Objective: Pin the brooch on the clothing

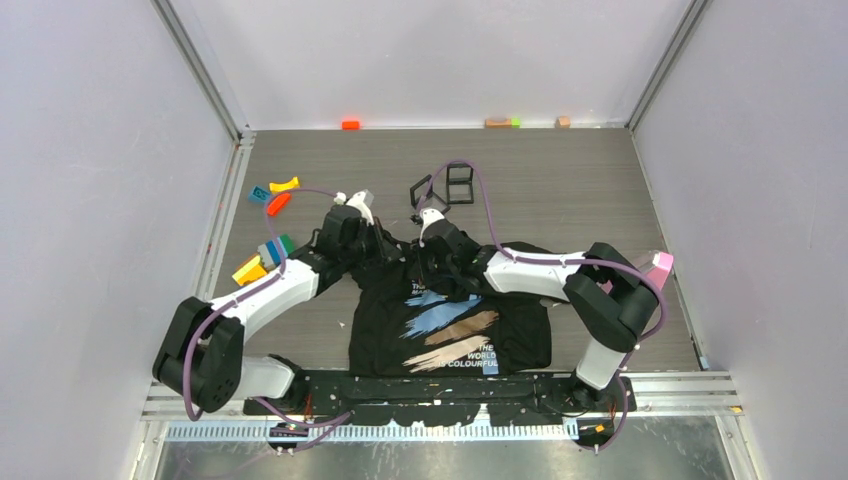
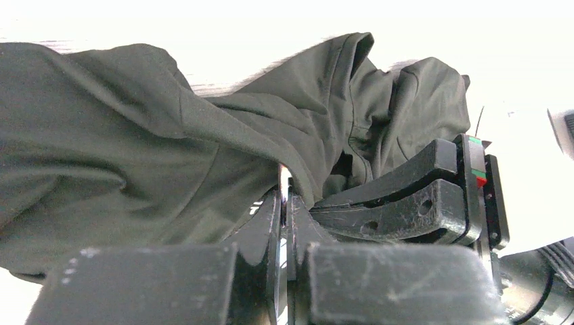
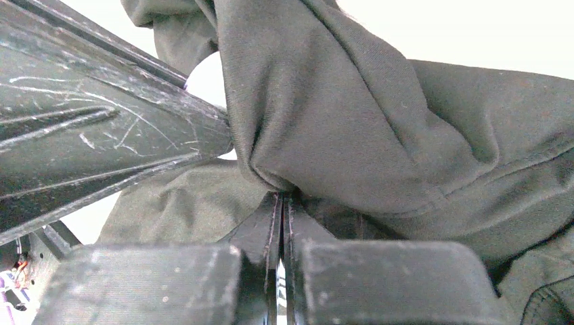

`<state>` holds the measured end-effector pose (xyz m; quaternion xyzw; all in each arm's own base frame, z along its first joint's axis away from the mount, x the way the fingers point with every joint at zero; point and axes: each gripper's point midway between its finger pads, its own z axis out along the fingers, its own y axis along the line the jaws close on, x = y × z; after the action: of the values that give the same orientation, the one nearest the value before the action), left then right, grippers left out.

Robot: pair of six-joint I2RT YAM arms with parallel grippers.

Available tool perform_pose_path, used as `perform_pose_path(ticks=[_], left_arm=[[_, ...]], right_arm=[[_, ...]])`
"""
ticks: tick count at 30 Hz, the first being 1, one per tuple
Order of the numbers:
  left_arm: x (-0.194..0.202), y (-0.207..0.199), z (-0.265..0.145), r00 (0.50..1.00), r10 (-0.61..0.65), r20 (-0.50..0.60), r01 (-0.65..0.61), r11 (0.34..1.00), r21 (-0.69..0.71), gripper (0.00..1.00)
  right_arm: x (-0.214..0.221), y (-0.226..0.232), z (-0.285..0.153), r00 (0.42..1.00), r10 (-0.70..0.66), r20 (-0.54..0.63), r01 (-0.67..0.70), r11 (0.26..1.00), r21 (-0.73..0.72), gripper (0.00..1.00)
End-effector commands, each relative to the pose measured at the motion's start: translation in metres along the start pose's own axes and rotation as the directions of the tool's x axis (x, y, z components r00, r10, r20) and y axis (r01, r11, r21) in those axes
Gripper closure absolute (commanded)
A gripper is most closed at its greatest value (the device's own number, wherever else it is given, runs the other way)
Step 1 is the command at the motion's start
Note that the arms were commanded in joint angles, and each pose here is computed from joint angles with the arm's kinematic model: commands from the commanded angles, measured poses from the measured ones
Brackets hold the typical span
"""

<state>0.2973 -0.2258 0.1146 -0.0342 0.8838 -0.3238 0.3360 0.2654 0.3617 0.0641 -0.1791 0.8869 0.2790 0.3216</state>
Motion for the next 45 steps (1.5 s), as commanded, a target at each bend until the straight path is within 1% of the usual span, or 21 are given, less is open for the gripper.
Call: perform_pose_path(ticks=[1,6,10,14,17,24,27,29,31,33,34,35,36,37,38,39,40,41,42,45], left_arm=[[-0.029,-0.027,-0.012,0.995,-0.011,0.096,0.0,0.994,0.11,1.0],[-0.025,-0.035,-0.013,0.997,-0.021,0.08,0.008,0.986,0.167,1.0],[-0.02,-0.05,-0.013,0.999,0.014,0.047,-0.025,0.967,0.254,1.0],[-0.015,-0.059,-0.015,0.999,0.043,0.029,-0.05,0.948,0.315,1.0],[-0.013,-0.063,-0.021,0.997,0.07,0.04,-0.079,0.936,0.343,1.0],[0.003,-0.08,-0.033,0.991,0.137,-0.009,-0.117,0.875,0.47,1.0],[0.01,-0.081,-0.036,0.988,0.154,-0.028,-0.12,0.86,0.496,1.0],[0.014,-0.079,-0.036,0.987,0.15,-0.05,-0.106,0.865,0.491,1.0],[0.014,-0.076,-0.035,0.989,0.13,-0.073,-0.082,0.882,0.465,1.0],[0.011,-0.075,-0.036,0.99,0.11,-0.092,-0.056,0.888,0.456,1.0],[0.009,-0.075,-0.036,0.99,0.096,-0.099,-0.042,0.891,0.452,1.0],[0.007,-0.074,-0.037,0.991,0.075,-0.115,-0.016,0.894,0.448,1.0],[0.006,-0.074,-0.039,0.99,0.062,-0.127,0.002,0.893,0.451,1.0],[0.003,-0.073,-0.04,0.989,0.049,-0.139,0.019,0.891,0.453,1.0],[0.001,-0.072,-0.043,0.988,0.038,-0.152,0.036,0.889,0.457,1.0],[0.0,-0.071,-0.045,0.985,0.031,-0.17,0.053,0.884,0.464,1.0],[0.0,-0.07,-0.047,0.981,0.021,-0.191,0.073,0.88,0.469,1.0],[-0.003,-0.069,-0.05,0.979,0.012,-0.206,0.09,0.874,0.478,1.0],[-0.007,-0.067,-0.053,0.977,0.003,-0.213,0.104,0.867,0.487,1.0],[-0.01,-0.073,-0.067,0.966,0.025,-0.259,0.123,0.834,0.538,1.0]], right_arm=[[-0.005,0.009,-0.009,1.0,0.011,0.021,-0.01,0.999,-0.045,1.0],[-0.009,0.018,-0.014,0.999,0.013,0.04,-0.01,0.996,-0.09,0.99],[-0.01,0.024,-0.016,0.999,0.021,0.039,-0.015,0.991,-0.13,1.0],[-0.013,0.02,-0.019,0.998,0.038,0.046,-0.031,0.99,-0.136,1.0],[-0.017,0.013,-0.024,0.996,0.07,0.061,-0.061,0.987,-0.15,0.99],[-0.02,0.004,-0.035,0.993,0.107,0.052,-0.094,0.975,-0.202,1.0],[-0.021,0.002,-0.041,0.993,0.108,0.058,-0.093,0.972,-0.216,0.99],[-0.022,0.002,-0.046,0.993,0.101,0.062,-0.085,0.971,-0.224,0.99],[-0.025,0.004,-0.052,0.993,0.092,0.07,-0.073,0.969,-0.238,0.97],[-0.026,0.005,-0.059,0.994,0.081,0.075,-0.06,0.967,-0.248,0.9],[-0.029,0.005,-0.066,0.994,0.075,0.086,-0.051,0.967,-0.251,0.82],[-0.028,0.004,-0.069,0.994,0.073,0.085,-0.049,0.966,-0.253,0.78],[-0.032,0.006,-0.078,0.993,0.064,0.102,-0.035,0.964,-0.265,0.71],[-0.035,0.005,-0.087,0.99,0.064,0.123,-0.028,0.962,-0.272,0.68],[-0.035,0.008,-0.094,0.991,0.056,0.125,-0.016,0.954,-0.299,0.64],[-0.039,0.005,-0.104,0.987,0.06,0.149,-0.011,0.95,-0.312,0.62],[-0.038,0.01,-0.112,0.987,0.052,0.15,0.004,0.935,-0.354,0.57],[-0.043,0.007,-0.122,0.983,0.053,0.176,0.015,0.931,-0.365,0.52],[-0.042,0.011,-0.129,0.984,0.045,0.173,0.028,0.916,-0.399,0.5],[-0.049,0.016,-0.152,0.977,0.015,0.211,0.082,0.894,-0.441,0.41]])
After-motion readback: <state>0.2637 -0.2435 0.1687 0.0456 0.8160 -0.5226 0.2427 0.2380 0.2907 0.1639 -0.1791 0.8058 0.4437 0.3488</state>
